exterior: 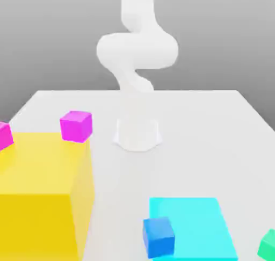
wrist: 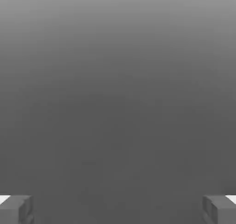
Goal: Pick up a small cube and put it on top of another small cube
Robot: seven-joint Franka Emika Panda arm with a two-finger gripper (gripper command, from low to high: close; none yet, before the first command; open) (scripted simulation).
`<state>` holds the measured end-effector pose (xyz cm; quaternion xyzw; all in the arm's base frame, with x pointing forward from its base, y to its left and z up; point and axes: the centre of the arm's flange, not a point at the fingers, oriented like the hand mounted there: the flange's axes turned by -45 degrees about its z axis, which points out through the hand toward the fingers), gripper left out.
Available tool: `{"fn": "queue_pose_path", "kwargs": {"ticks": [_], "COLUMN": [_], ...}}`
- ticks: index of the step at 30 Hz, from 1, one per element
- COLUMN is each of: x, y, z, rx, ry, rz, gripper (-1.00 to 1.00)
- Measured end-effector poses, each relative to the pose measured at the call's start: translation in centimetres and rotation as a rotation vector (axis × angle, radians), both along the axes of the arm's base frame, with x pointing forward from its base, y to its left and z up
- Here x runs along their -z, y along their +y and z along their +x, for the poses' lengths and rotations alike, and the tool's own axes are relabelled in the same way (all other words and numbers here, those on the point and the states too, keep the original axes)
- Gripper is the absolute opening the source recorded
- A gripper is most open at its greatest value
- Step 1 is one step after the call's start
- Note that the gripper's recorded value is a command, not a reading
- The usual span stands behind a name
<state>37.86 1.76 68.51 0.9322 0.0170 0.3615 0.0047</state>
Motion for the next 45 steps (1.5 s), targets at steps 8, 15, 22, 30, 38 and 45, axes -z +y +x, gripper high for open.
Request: {"fn": "queue_pose_path", "kwargs": {"ticks": [8,15,22,30,38,45], "x": [10.2,20.8,32.6,46.5,55.4,52.9], "y": [6.7,13.1,20.2,26.7,27.9,28.0], "z": [8.6,12.9,13.8,11.0,9.9,10.0], "rx": [-0.145,-0.29,-0.458,-0.64,-0.677,-0.677], "ry": [0.19,0.346,0.499,0.672,0.706,0.706], "rz": [-0.097,-0.168,-0.225,-0.262,-0.266,-0.265], "gripper": [0.0,0.0,0.0,0.0,-1.0,-1.0]}}
